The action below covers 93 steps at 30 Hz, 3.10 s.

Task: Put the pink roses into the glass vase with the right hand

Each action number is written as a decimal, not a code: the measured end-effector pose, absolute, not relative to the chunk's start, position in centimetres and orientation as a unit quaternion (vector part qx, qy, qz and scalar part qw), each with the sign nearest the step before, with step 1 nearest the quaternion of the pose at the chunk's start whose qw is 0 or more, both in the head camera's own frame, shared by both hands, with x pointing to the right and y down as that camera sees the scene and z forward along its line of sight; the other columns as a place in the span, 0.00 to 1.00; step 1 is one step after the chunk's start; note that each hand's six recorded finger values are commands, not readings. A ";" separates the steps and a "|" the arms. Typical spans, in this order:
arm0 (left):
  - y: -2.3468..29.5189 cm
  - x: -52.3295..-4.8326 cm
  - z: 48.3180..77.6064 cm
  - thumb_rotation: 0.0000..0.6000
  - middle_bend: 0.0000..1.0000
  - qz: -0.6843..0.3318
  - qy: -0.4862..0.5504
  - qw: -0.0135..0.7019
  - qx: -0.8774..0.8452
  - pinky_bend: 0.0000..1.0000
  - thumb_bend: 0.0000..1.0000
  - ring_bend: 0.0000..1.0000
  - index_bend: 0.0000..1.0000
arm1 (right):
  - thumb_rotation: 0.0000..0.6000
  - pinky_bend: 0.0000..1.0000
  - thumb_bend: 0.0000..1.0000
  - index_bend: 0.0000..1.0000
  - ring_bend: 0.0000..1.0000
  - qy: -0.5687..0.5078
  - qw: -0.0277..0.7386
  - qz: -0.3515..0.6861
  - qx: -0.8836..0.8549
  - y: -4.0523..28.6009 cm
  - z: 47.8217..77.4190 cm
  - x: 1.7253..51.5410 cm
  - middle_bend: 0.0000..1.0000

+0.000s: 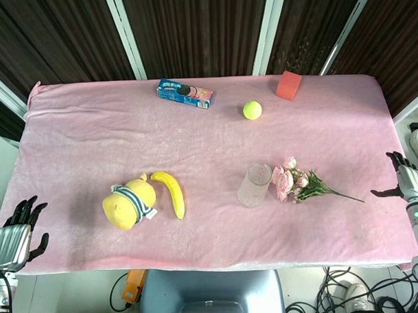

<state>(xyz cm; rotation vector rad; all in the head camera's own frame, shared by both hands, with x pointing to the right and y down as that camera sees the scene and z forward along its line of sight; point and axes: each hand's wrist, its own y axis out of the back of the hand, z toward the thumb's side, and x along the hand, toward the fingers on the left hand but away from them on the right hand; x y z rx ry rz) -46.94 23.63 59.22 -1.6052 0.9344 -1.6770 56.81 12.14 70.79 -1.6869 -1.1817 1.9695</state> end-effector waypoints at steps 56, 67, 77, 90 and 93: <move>23.9 -46.8 59.3 1.00 0.03 -0.638 0.349 0.314 -0.611 0.27 0.44 0.00 0.17 | 1.00 0.19 0.15 0.00 0.00 -0.336 0.163 0.511 -0.774 9.5 69.9 38.9 0.00; 23.8 -46.8 59.2 1.00 0.04 -0.636 0.349 0.313 -0.612 0.27 0.44 0.00 0.17 | 1.00 0.21 0.15 0.00 0.00 -0.287 0.156 0.546 -0.771 9.6 74.0 36.0 0.00; 23.8 -47.1 58.8 1.00 0.04 -0.633 0.358 0.310 -0.612 0.27 0.44 0.00 0.17 | 1.00 0.76 0.25 0.43 0.47 -0.283 0.178 0.537 -0.775 9.9 76.0 33.8 0.42; 23.7 -47.2 58.8 1.00 0.04 -0.633 0.360 0.307 -0.613 0.27 0.44 0.00 0.17 | 1.00 0.99 0.48 0.78 0.67 -0.364 0.293 0.512 -0.721 8.0 73.5 34.1 0.63; 23.7 -47.1 58.8 1.00 0.04 -0.633 0.359 0.306 -0.614 0.27 0.44 0.00 0.17 | 1.00 0.99 0.48 0.78 0.67 -0.398 0.318 0.491 -0.707 7.1 71.5 34.4 0.63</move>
